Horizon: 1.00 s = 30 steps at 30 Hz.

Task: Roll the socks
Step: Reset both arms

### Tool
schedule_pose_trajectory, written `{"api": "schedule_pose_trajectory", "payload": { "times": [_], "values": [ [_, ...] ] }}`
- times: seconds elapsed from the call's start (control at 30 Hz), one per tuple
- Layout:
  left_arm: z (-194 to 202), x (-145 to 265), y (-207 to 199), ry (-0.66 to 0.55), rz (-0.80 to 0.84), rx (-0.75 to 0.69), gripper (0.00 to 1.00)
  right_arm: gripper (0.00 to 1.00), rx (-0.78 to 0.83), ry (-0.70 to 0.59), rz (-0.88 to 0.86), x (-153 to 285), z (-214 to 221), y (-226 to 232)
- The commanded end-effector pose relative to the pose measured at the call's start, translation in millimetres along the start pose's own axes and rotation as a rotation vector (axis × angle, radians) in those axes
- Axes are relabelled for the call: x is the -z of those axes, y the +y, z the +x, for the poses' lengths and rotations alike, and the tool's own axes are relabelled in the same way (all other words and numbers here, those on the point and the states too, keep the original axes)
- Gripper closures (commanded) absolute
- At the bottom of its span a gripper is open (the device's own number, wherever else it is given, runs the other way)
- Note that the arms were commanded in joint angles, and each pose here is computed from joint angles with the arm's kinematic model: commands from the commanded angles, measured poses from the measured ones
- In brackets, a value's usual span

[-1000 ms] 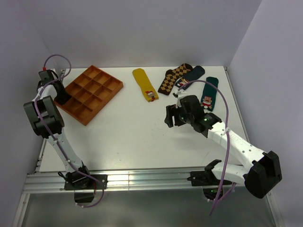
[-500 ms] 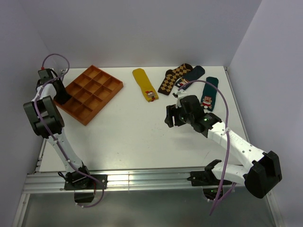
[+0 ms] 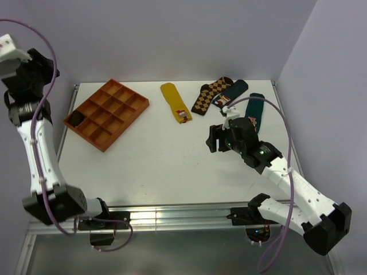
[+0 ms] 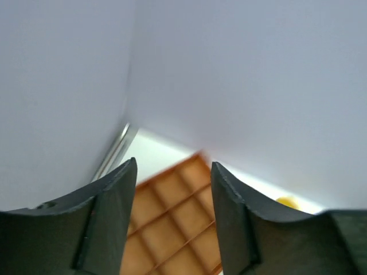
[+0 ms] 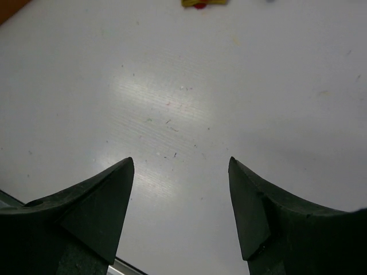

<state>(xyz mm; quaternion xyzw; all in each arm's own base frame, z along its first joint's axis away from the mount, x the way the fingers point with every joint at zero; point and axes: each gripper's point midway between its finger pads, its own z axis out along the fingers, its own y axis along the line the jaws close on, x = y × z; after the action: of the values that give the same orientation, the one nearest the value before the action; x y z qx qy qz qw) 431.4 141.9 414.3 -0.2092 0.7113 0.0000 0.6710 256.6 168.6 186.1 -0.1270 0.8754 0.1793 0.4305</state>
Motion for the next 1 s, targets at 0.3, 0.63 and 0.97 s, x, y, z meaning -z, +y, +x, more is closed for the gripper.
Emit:
{"api": "schedule_pose_trajectory", "payload": {
  "times": [0.3,0.63,0.97],
  "values": [
    [-60.3,177.1,-61.8,-0.22,0.065,-0.031,0.19,0.07,-0.157,-0.465,0.3,136.7,-74.8,-55.5],
    [-51.8,299.0,-35.2,-0.297,0.081,0.05,0.07,0.0,-0.252,-0.754,0.523,238.0,-58.0,-110.2],
    [0.5,334.2,27.3,-0.284,-0.058,0.171,0.05,0.0,-0.271,-0.874,0.627,286.2,-31.6,-136.5]
  ]
}}
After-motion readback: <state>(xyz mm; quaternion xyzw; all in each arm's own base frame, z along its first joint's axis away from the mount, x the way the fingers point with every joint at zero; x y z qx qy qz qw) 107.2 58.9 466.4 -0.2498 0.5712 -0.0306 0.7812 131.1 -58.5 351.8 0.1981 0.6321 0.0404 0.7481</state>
